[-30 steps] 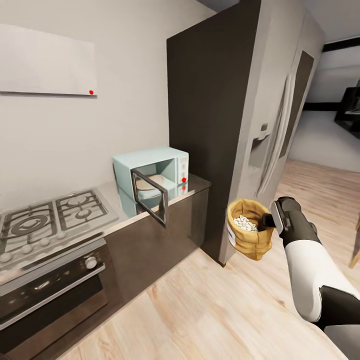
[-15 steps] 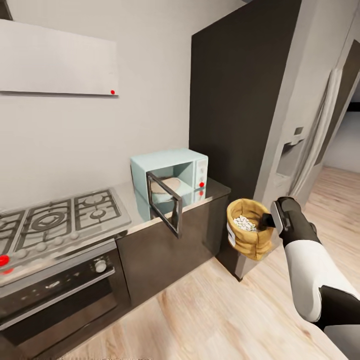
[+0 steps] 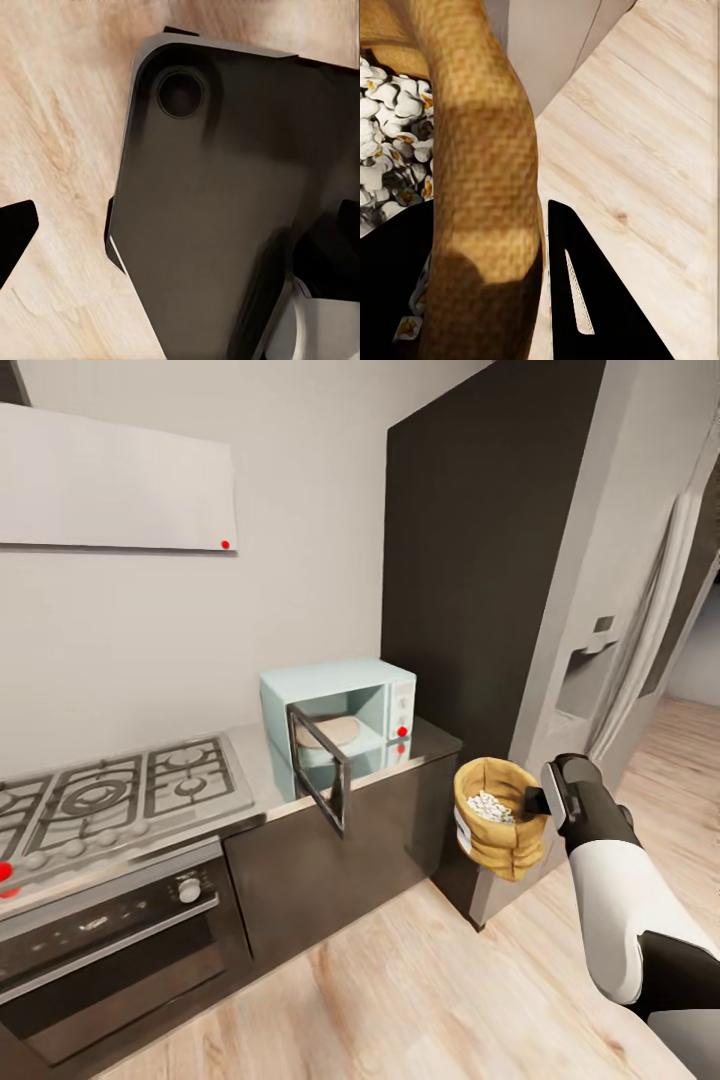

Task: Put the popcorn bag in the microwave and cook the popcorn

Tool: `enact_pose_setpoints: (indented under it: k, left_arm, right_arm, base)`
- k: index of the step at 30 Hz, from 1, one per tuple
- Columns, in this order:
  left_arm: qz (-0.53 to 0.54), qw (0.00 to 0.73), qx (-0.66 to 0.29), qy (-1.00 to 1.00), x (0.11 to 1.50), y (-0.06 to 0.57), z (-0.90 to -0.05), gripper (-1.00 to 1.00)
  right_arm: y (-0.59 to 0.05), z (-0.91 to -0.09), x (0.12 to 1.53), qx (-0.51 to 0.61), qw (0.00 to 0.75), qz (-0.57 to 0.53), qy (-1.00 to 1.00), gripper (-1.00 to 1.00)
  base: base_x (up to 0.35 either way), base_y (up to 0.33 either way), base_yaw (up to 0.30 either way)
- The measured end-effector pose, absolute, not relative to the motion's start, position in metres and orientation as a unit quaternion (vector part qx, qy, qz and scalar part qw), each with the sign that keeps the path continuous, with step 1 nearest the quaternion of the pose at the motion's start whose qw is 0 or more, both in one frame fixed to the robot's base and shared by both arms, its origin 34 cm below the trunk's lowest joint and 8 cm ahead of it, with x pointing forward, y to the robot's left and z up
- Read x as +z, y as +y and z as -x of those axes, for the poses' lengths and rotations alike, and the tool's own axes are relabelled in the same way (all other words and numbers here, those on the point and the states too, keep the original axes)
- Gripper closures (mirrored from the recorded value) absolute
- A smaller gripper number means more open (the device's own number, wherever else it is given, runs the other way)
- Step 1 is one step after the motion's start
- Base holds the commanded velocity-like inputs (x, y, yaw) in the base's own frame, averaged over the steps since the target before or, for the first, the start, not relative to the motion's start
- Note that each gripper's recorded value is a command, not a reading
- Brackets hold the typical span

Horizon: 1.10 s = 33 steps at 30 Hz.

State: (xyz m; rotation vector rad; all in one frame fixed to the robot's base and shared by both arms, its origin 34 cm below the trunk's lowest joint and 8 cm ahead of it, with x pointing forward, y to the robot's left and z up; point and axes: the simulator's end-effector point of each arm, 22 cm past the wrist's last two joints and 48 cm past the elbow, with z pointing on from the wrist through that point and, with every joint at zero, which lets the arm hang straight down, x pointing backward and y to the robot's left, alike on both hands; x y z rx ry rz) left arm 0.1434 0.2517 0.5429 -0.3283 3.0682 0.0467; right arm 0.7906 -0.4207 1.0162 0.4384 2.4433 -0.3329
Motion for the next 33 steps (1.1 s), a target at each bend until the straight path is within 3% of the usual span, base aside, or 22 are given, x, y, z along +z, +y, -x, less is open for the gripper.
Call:
enact_pose_setpoints:
  k: [6,12,26,33]
  left_arm:
    - [0.106,0.028,0.016,0.994,0.543,0.252,-0.143,-1.0]
    - [0.107,0.029,0.017,0.994,0.543,0.253,-0.144,-1.0]
    - [0.123,0.025,0.045,0.991,0.544,0.264,-0.141,-1.0]
    - [0.121,0.026,0.046,0.991,0.544,0.265,-0.141,-1.0]
  right_arm:
    - [-0.421,-0.791,1.016,-0.126,0.313,-0.166,0.926,1.0]
    - [-0.42,-0.791,1.016,-0.125,0.313,-0.167,0.927,1.0]
    - [-0.419,-0.792,1.015,-0.124,0.313,-0.166,0.927,1.0]
    - [-0.418,-0.792,1.016,-0.123,0.313,-0.165,0.927,1.0]
  base:
    - [0.093,-0.282,0.0]
    - [0.002,-0.153,0.244]
    - [-0.317,-0.032,0.273]
    - [-0.035,-0.273,0.273]
